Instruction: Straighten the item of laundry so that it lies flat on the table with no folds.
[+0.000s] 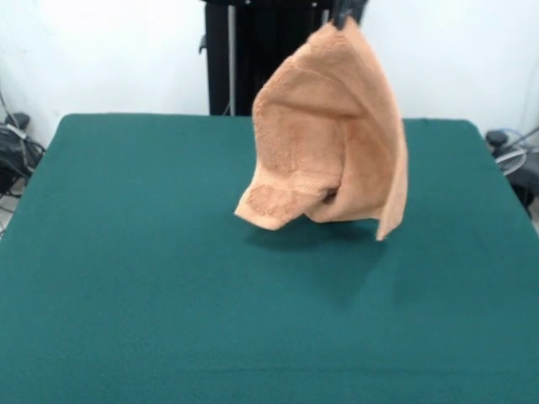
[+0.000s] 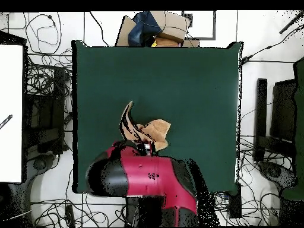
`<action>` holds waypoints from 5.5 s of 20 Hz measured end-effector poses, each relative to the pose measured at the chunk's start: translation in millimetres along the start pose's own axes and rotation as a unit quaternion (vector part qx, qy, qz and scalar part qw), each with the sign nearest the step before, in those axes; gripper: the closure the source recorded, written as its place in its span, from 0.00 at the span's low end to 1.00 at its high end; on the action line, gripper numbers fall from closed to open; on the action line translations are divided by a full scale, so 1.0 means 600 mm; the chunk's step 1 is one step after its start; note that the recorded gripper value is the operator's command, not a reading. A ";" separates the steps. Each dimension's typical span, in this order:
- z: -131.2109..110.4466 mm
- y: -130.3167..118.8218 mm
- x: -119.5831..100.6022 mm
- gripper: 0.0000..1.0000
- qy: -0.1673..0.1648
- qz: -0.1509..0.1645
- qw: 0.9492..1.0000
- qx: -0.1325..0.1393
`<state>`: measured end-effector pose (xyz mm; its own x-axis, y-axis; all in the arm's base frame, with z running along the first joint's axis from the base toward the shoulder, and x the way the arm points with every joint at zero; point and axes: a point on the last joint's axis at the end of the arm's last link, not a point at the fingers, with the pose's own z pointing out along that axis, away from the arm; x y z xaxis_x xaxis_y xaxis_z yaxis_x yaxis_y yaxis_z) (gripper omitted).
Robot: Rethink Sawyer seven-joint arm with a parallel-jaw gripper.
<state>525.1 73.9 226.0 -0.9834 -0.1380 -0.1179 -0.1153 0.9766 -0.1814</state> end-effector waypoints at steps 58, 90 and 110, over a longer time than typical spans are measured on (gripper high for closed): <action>-0.080 -0.387 0.086 1.00 0.037 0.125 0.991 -0.044; -0.094 -0.557 0.207 1.00 0.031 0.059 0.997 -0.030; -0.043 -0.584 0.260 1.00 0.054 -0.015 0.998 0.034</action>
<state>408.3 -285.3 296.5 -0.9895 -0.1445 -0.0061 -0.1384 0.9584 -0.2495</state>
